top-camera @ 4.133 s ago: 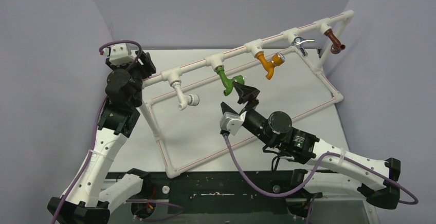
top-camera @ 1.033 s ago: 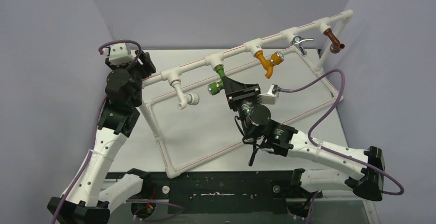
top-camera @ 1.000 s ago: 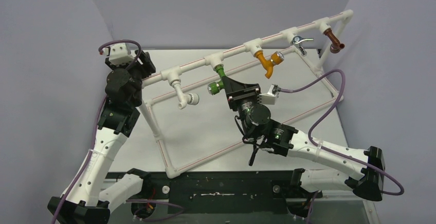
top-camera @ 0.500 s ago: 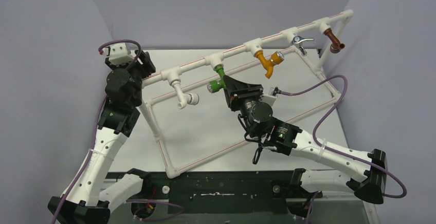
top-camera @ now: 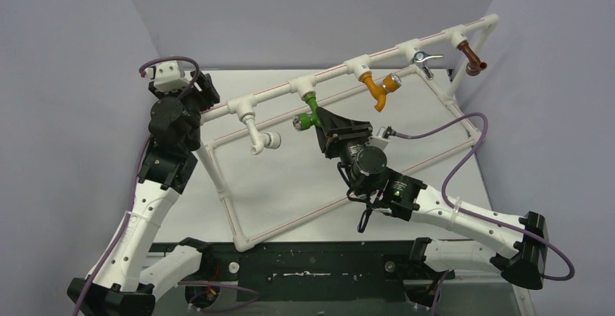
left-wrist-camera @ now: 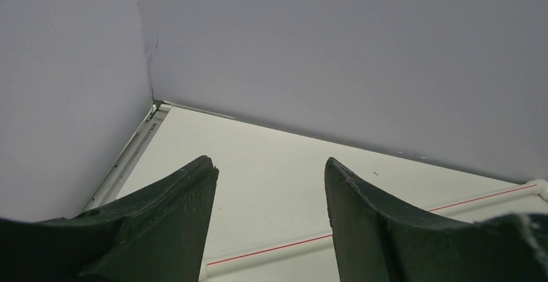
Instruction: Install the water faucets
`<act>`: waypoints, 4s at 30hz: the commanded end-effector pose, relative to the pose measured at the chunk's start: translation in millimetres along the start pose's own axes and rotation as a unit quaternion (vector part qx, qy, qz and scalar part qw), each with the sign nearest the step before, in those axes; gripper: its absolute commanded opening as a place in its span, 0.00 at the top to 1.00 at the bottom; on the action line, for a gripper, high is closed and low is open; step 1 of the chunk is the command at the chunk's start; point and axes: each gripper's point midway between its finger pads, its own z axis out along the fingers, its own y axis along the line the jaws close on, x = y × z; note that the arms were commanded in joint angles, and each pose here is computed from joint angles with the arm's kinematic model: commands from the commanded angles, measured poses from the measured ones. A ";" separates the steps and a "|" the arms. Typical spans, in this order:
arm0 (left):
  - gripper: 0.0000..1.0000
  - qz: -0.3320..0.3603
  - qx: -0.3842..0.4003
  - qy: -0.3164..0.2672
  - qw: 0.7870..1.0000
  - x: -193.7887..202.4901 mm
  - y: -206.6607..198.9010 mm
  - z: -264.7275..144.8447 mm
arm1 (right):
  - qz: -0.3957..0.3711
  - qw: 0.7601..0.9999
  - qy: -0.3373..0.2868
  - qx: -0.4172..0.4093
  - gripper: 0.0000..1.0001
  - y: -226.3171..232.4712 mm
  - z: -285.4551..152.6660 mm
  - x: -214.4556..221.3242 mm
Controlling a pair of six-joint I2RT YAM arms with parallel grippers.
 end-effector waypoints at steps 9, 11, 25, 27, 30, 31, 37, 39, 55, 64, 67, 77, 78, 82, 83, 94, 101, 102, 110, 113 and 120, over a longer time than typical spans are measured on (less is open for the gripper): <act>0.41 0.081 -0.014 0.148 0.986 90.2 18.6 -15.7 | 0.061 0.997 0.012 -0.045 0.36 41.0 -8.7 -2.9; 0.41 0.081 -0.014 0.149 0.985 90.7 18.7 -15.7 | 0.058 0.997 0.013 -0.043 0.32 39.9 -8.6 -2.6; 0.41 0.082 -0.016 0.150 0.985 91.7 18.7 -15.6 | -0.055 0.998 0.001 -0.029 0.21 29.6 -11.8 -9.2; 0.41 0.084 -0.014 0.153 0.985 93.8 17.6 -15.3 | -0.085 0.996 -0.003 -0.035 0.19 33.0 -14.4 -12.8; 0.41 0.086 -0.015 0.154 0.984 94.0 17.9 -15.3 | -0.126 0.991 -0.016 -0.043 0.16 36.6 -18.8 -22.1; 0.41 0.085 -0.015 0.153 0.984 93.3 17.9 -15.3 | -0.144 0.988 -0.017 -0.048 0.16 38.6 -20.5 -23.8; 0.41 0.090 -0.018 0.155 0.984 95.4 18.7 -14.8 | -0.246 0.967 -0.017 -0.065 0.13 51.6 -29.6 -29.9; 0.41 0.092 -0.020 0.156 0.983 95.9 19.7 -14.3 | -0.280 0.958 -0.021 -0.061 0.13 54.0 -31.3 -33.7; 0.41 0.094 -0.023 0.157 0.983 96.9 20.8 -13.8 | -0.662 0.707 0.050 -0.245 0.11 89.6 -61.8 -5.8; 0.40 0.093 -0.017 0.165 0.982 100.4 19.4 -12.3 | -0.818 0.475 0.058 -0.319 0.11 84.3 -77.6 -2.1; 0.40 0.092 -0.017 0.166 0.982 100.8 19.4 -12.2 | -0.858 0.379 0.055 -0.344 0.14 76.5 -83.2 -2.2; 0.40 0.091 -0.009 0.171 0.981 103.2 16.2 -11.8 | -0.933 0.138 0.038 -0.331 0.19 39.3 -66.1 1.1; 0.40 0.090 -0.009 0.171 0.981 102.6 16.1 -11.8 | -0.938 0.119 0.032 -0.324 0.19 36.9 -63.5 0.7; 0.40 0.091 -0.009 0.172 0.981 102.9 16.0 -12.0 | -0.952 0.061 0.025 -0.298 0.19 26.8 -55.0 3.6; 0.40 0.091 -0.008 0.172 0.981 102.8 15.7 -12.0 | -0.955 0.051 0.018 -0.292 0.20 26.3 -52.8 4.0; 0.40 0.088 -0.006 0.169 0.982 101.3 14.9 -12.2 | -0.967 -0.011 -0.058 -0.249 0.27 33.8 -34.8 9.3; 0.41 0.088 -0.005 0.171 0.981 102.2 14.3 -11.8 | -0.972 -0.029 -0.066 -0.224 0.33 31.5 -19.6 12.4; 0.40 0.088 -0.005 0.171 0.981 102.5 14.6 -12.2 | -0.973 -0.031 -0.066 -0.220 0.34 30.6 -17.4 12.0; 0.40 0.087 -0.004 0.170 0.982 101.8 14.0 -12.3 | -0.975 -0.027 -0.068 -0.208 0.46 29.8 -8.0 11.2; 0.41 0.087 -0.003 0.170 0.982 101.5 13.5 -12.0 | -0.975 -0.017 -0.068 -0.209 0.52 28.3 -7.2 12.2; 0.41 0.086 -0.003 0.171 0.982 102.1 13.4 -12.0 | -0.977 0.011 -0.070 -0.200 0.77 26.7 -3.0 10.1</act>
